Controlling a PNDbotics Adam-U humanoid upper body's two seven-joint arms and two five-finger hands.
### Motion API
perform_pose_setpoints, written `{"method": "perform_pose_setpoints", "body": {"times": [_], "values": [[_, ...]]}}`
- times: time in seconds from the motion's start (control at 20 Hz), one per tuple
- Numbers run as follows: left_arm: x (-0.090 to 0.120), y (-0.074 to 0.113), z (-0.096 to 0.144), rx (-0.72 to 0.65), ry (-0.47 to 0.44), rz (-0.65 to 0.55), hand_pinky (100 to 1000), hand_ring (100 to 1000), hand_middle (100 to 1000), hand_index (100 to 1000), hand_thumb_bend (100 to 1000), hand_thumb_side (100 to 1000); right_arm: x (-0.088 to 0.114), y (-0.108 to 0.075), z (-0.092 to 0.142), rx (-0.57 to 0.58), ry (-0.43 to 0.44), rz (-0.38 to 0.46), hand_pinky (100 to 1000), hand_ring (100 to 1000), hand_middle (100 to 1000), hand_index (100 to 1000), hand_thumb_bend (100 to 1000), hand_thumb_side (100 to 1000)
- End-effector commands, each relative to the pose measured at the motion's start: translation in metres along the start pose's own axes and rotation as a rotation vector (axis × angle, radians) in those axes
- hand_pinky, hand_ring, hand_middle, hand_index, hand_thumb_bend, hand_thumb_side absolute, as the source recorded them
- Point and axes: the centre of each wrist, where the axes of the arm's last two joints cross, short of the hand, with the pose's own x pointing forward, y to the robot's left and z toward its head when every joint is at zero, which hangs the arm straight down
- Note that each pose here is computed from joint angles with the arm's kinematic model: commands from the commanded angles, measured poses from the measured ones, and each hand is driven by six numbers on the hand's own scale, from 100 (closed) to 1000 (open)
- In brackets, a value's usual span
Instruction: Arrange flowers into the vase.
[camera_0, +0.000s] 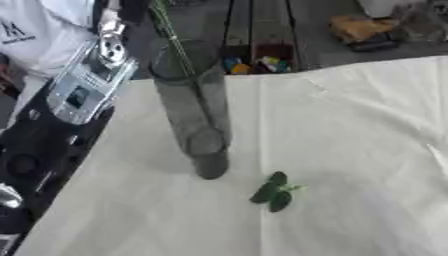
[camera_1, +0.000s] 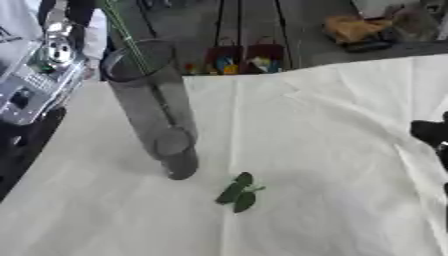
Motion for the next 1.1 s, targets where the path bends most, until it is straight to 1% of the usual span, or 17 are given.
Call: {"method": "perform_pose_setpoints", "body": {"times": [0.05, 0.15, 0.35, 0.8, 0.95, 1.1], "values": [[0.009, 0.014, -0.004, 0.016, -0.047, -0.047, 393, 674, 603, 518, 100, 929, 0.005, -0.001, -0.004, 0.004, -0.019, 0.006, 792, 734, 598, 766, 100, 1000], [0.009, 0.015, -0.003, 0.014, -0.052, -0.056, 429, 705, 635, 539, 100, 933, 0.005, -0.001, -0.004, 0.002, -0.018, 0.005, 793, 734, 598, 766, 100, 1000], [0.008, 0.015, -0.002, 0.008, -0.055, -0.069, 476, 737, 672, 556, 100, 944, 0.005, -0.001, -0.004, -0.001, -0.017, 0.004, 793, 735, 597, 767, 100, 1000], [0.009, 0.014, 0.003, 0.015, -0.087, -0.087, 501, 762, 720, 584, 100, 950, 0.005, -0.001, -0.004, -0.006, -0.017, 0.004, 795, 736, 595, 767, 100, 1000], [0.008, 0.014, 0.005, 0.015, -0.104, -0.105, 521, 780, 745, 622, 100, 949, 0.005, -0.001, -0.004, -0.006, -0.015, 0.005, 796, 736, 595, 768, 100, 1000], [0.007, 0.015, 0.007, 0.017, -0.121, -0.131, 531, 789, 755, 635, 100, 949, 0.005, -0.001, -0.004, -0.007, -0.015, 0.006, 797, 736, 595, 768, 100, 1000]]}}
